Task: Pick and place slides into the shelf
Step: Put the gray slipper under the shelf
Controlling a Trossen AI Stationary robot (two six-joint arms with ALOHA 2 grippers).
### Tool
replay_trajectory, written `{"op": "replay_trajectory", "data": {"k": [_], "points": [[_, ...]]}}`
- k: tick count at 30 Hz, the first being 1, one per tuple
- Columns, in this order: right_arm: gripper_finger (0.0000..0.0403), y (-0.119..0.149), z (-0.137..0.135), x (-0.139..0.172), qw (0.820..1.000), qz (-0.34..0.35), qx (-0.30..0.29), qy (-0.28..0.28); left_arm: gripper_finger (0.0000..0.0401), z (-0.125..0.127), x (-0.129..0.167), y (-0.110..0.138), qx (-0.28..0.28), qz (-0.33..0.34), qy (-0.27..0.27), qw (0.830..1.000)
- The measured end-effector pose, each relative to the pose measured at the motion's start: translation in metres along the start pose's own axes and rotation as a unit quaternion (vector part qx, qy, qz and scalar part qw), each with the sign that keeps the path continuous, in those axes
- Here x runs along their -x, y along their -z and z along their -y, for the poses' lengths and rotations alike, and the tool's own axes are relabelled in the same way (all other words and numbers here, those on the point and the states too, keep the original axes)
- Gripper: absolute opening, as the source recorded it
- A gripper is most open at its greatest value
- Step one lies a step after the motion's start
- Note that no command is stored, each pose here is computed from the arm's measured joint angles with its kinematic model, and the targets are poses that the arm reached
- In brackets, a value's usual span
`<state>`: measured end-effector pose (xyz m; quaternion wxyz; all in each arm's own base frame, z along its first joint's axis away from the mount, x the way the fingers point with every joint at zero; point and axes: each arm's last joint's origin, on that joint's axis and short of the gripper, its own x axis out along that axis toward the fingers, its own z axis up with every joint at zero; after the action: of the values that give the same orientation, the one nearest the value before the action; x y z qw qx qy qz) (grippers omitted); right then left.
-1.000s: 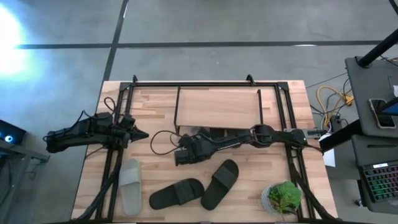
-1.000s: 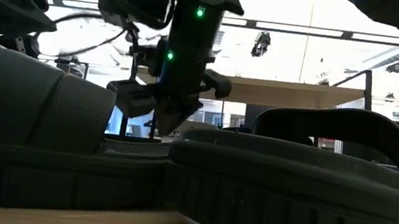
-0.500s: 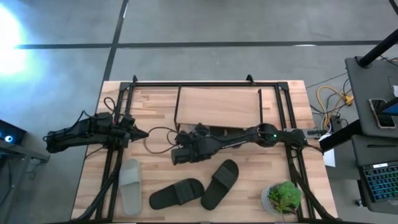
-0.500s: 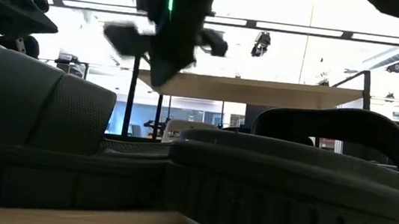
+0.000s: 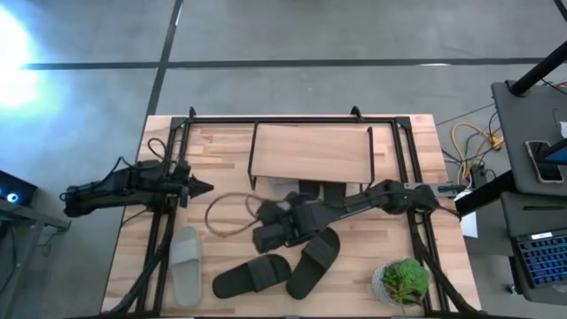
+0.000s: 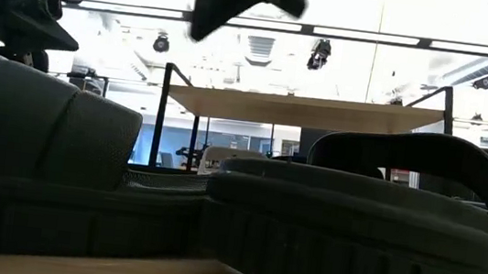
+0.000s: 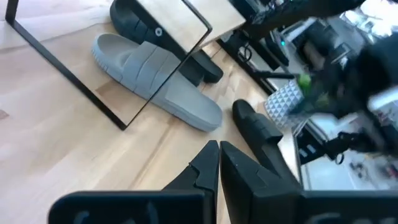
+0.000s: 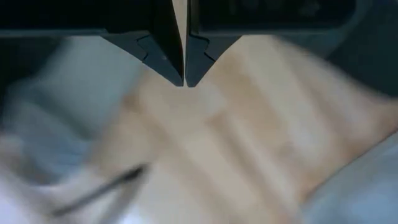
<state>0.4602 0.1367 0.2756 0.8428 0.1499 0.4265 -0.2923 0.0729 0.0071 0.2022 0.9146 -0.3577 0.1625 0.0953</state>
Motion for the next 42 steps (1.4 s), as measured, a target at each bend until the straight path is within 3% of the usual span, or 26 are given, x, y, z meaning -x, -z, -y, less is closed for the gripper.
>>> {"op": "replay_trajectory", "data": {"k": [3, 5, 8, 10, 12, 17, 21, 26, 30, 34, 37, 42], "points": [[0.0008, 0.000, 0.012, 0.015, 0.999, -0.017, -0.017, 0.027, 0.0000, 0.005, -0.001, -0.003, -0.034, -0.014, 0.022, 0.999], [0.0008, 0.000, 0.011, 0.022, 0.999, -0.036, -0.011, -0.006, 0.0000, 0.014, 0.001, -0.011, -0.064, -0.008, 0.062, 0.996], [0.0008, -0.003, 0.004, 0.036, 0.996, -0.042, -0.019, -0.075, 0.0000, 0.034, 0.003, -0.028, -0.089, 0.013, 0.163, 0.983], [0.0008, -0.006, 0.002, 0.043, 0.993, -0.040, -0.029, -0.106, 0.0000, 0.045, 0.001, -0.037, -0.078, 0.009, 0.219, 0.973], [0.0008, -0.008, 0.003, 0.048, 0.992, -0.040, -0.033, -0.117, 0.0000, 0.051, -0.005, -0.041, -0.055, -0.023, 0.241, 0.969], [0.0008, 0.003, 0.010, 0.049, 0.994, -0.073, -0.052, -0.064, 0.0000, 0.051, -0.031, -0.028, -0.027, -0.168, 0.195, 0.966], [0.0008, 0.019, 0.011, 0.057, 0.994, -0.088, -0.056, -0.019, 0.0000, 0.060, -0.041, -0.017, -0.044, -0.226, 0.178, 0.957], [0.0008, 0.037, -0.001, 0.073, 0.995, -0.080, -0.062, -0.027, 0.0000, 0.085, -0.043, -0.014, -0.083, -0.218, 0.166, 0.958], [0.0008, 0.049, -0.005, 0.086, 0.994, -0.043, -0.097, -0.009, 0.0000, 0.099, -0.055, -0.008, -0.111, -0.213, 0.116, 0.964], [0.0008, 0.061, 0.003, 0.095, 0.984, -0.043, -0.167, 0.044, 0.0000, 0.103, -0.078, 0.000, -0.126, -0.224, 0.054, 0.965], [0.0008, 0.067, 0.000, 0.101, 0.981, -0.040, -0.186, 0.039, 0.0000, 0.102, -0.101, 0.009, -0.130, -0.249, 0.018, 0.960], [0.0008, 0.073, -0.001, 0.114, 0.978, -0.042, -0.201, 0.023, 0.0000, 0.115, -0.136, 0.015, -0.125, -0.253, 0.050, 0.958]]}}
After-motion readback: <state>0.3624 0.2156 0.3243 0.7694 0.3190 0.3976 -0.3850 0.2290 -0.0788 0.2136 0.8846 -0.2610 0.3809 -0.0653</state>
